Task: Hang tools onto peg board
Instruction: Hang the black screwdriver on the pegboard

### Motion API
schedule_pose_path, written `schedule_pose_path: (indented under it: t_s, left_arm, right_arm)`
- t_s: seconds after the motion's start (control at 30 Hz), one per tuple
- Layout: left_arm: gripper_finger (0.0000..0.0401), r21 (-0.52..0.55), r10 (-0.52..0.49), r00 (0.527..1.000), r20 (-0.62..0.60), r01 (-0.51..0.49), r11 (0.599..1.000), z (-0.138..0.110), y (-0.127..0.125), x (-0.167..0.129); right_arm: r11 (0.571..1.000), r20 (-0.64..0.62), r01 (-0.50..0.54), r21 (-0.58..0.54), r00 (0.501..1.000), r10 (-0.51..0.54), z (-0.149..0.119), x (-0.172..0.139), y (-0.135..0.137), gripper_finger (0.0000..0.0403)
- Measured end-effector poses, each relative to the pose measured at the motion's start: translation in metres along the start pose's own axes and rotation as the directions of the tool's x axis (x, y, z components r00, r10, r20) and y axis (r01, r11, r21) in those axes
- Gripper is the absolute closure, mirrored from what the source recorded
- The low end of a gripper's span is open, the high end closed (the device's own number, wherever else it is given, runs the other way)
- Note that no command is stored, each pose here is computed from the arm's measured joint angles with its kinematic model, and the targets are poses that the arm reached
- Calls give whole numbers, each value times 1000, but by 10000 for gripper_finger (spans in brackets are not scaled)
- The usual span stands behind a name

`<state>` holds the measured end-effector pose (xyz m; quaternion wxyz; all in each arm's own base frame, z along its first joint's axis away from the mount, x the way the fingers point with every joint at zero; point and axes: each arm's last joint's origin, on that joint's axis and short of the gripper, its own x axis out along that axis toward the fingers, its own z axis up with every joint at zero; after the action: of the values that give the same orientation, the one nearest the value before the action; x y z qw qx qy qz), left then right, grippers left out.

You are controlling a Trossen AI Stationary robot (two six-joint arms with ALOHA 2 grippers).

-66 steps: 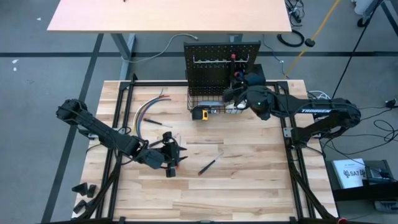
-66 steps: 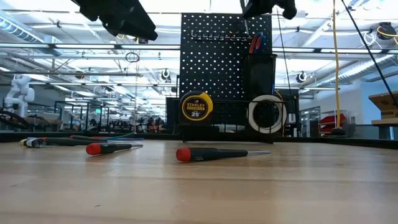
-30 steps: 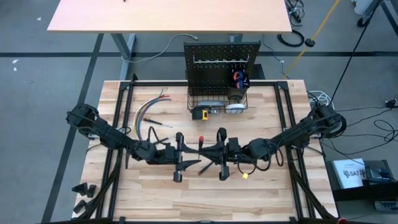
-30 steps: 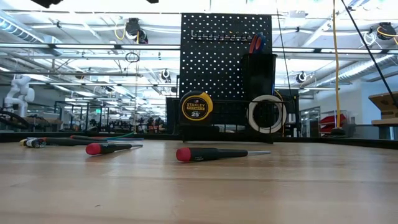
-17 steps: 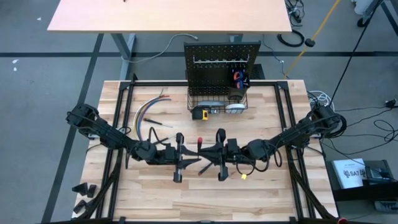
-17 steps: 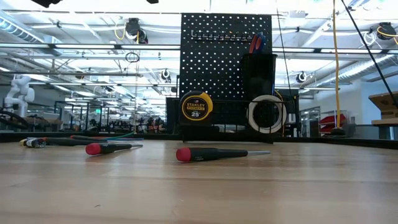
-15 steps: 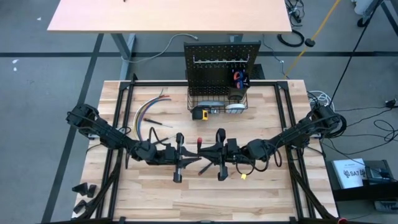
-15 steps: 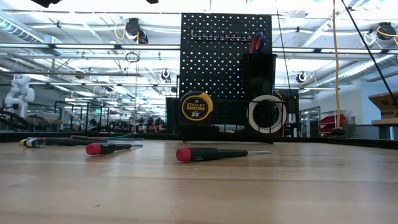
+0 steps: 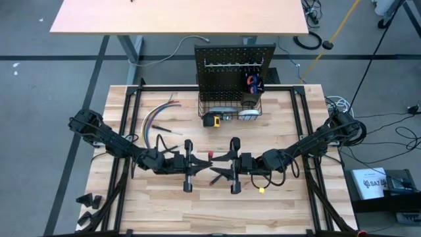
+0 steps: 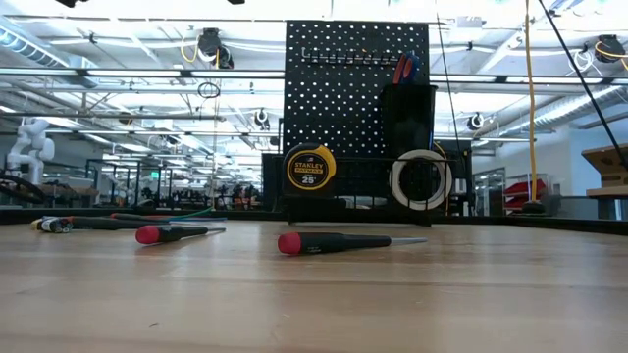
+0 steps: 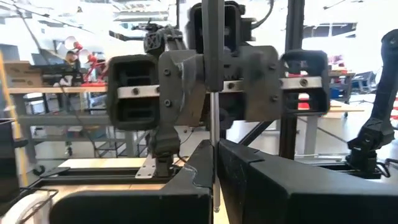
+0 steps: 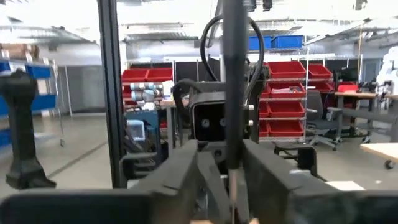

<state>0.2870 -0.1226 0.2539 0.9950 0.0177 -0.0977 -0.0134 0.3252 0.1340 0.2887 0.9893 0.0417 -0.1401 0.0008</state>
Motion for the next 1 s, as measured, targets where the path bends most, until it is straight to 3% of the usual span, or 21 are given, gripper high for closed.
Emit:
schedule_pose_path:
  t_s: [0.2,0.33,0.43,0.67,1.0]
  left_arm:
    - [394,68,73,996,-56,-70,995,9,-3,-9]
    - [394,99,86,990,-109,-75,992,8,-3,-12]
    - [395,99,102,988,-115,-90,991,7,-3,-12]
    - [395,103,136,983,-124,-124,987,5,-1,-11]
    - [395,111,162,978,-134,-147,983,4,1,-11]
  right_arm:
    - [998,0,-22,-66,1000,22,24,-11,6,187]
    - [998,43,60,-1,997,-60,57,-24,0,144]
    - [992,38,114,45,993,-116,70,-28,-9,134]
    - [990,18,134,52,991,-135,71,-27,-19,143]
    - [990,-127,131,-47,983,-136,84,10,-5,135]
